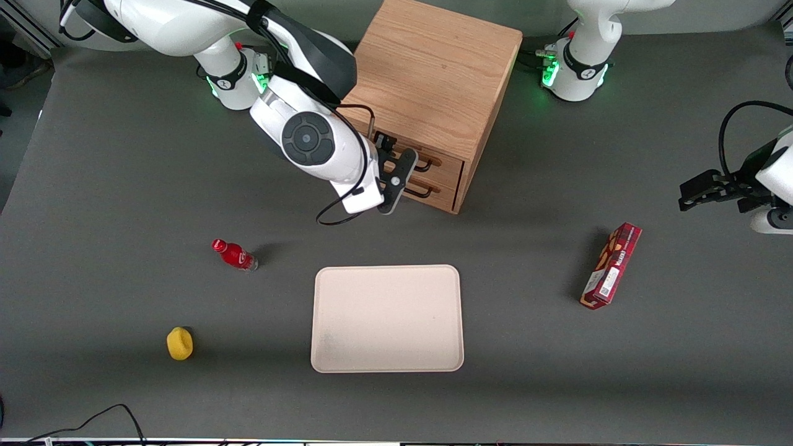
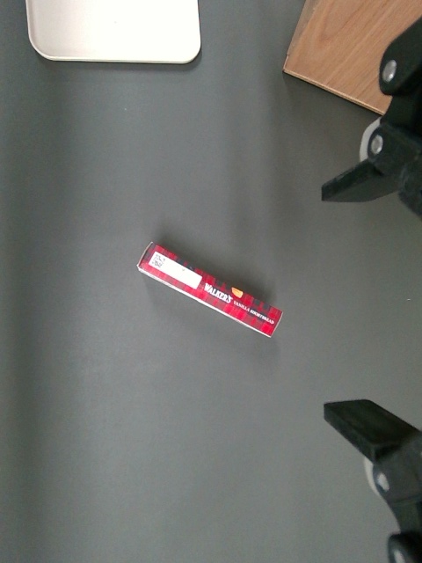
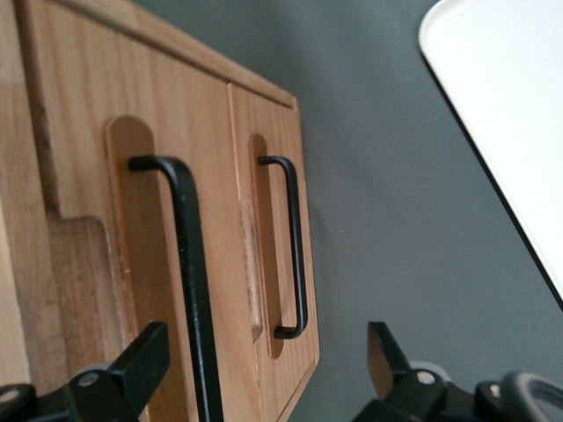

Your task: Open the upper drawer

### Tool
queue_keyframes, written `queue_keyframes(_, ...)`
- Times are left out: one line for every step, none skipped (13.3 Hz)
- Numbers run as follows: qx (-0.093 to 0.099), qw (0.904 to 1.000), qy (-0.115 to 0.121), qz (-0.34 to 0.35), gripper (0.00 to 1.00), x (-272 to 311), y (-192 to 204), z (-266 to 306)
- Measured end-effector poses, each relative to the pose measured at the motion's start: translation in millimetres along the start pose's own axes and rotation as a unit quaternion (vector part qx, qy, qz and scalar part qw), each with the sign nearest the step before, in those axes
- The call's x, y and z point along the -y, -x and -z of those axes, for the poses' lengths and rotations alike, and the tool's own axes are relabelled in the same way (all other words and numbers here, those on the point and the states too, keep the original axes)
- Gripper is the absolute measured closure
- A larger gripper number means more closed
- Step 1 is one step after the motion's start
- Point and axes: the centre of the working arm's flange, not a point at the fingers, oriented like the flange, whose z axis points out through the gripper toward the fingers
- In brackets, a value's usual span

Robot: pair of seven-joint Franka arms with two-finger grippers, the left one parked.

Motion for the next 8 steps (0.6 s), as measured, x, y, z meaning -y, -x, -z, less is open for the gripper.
queue_keyframes(0.004, 1.0000, -0.001, 0.008, 0.00, 0.5, 0.8, -4.2)
queue_keyframes(0.007, 0.9999, -0.001, 0.011, 0.00, 0.7, 1.3, -6.7)
queue_keyframes(0.009, 0.9999, -0.001, 0.015, 0.00, 0.7, 1.7, -8.4)
queue_keyframes(0.010, 0.9998, 0.000, 0.018, 0.00, 0.4, 1.9, -9.1)
queue_keyframes(0.011, 0.9997, 0.002, 0.020, 0.00, 0.1, 2.1, -9.4)
queue_keyframes(0.012, 0.9997, 0.004, 0.022, 0.00, -0.1, 2.2, -9.7)
queue_keyframes(0.012, 0.9996, 0.006, 0.023, 0.00, -0.1, 2.2, -10.3)
queue_keyframes(0.013, 0.9996, 0.008, 0.025, 0.00, 0.5, 2.1, -11.6)
